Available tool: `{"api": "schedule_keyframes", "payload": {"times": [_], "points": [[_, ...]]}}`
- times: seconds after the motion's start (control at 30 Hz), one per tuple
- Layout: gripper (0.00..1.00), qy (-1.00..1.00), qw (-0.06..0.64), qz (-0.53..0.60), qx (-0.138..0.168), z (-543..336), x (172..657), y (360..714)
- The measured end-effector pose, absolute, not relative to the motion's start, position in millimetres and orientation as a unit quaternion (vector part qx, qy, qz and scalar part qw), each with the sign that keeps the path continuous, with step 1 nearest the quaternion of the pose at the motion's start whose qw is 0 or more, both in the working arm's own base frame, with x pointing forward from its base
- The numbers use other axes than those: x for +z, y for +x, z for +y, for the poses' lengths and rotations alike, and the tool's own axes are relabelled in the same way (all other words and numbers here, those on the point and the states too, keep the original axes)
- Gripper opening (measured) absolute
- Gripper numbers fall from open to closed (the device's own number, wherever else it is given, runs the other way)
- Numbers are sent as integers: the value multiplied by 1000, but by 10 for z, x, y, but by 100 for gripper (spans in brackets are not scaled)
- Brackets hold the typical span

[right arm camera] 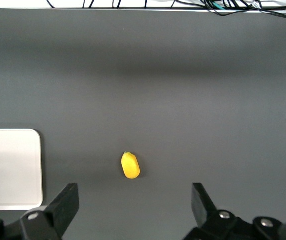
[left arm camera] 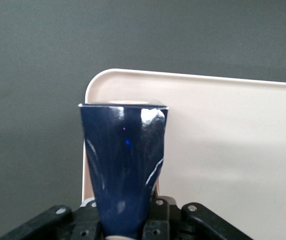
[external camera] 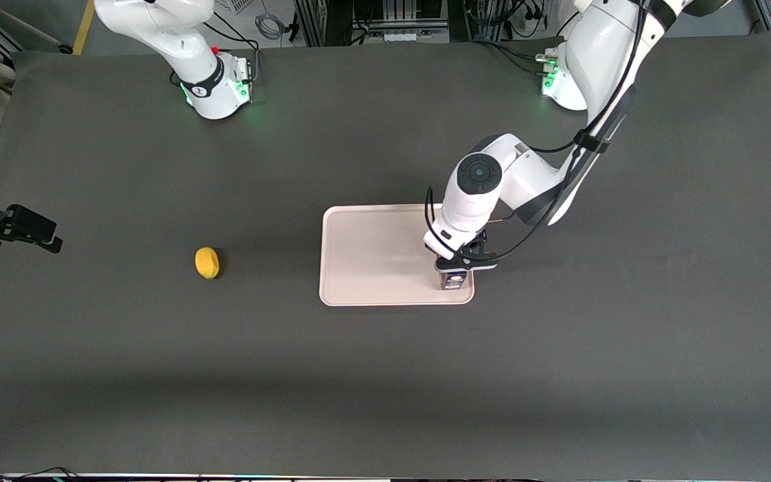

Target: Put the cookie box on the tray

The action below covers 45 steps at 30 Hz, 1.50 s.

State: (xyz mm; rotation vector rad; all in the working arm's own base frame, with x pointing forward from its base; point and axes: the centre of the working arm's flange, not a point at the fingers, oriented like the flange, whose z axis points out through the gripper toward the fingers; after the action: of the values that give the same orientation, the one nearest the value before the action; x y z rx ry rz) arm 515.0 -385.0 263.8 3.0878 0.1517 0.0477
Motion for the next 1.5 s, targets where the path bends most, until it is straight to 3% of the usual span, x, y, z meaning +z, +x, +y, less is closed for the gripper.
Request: {"api": "schedule_keyframes", "payload": {"times": [0.4,0.6,0.73,1.0,1.5], "points": [[31,998,22,48,25,-3865,2515,5125],[58,998,19,46,27,-3861,2484,5125],[63,998,18,44,28,-3860,2484,5125],[100,998,18,46,29,-3859,2485,5129],[100,996,37,58,56,-3887,2756,5336]]}}
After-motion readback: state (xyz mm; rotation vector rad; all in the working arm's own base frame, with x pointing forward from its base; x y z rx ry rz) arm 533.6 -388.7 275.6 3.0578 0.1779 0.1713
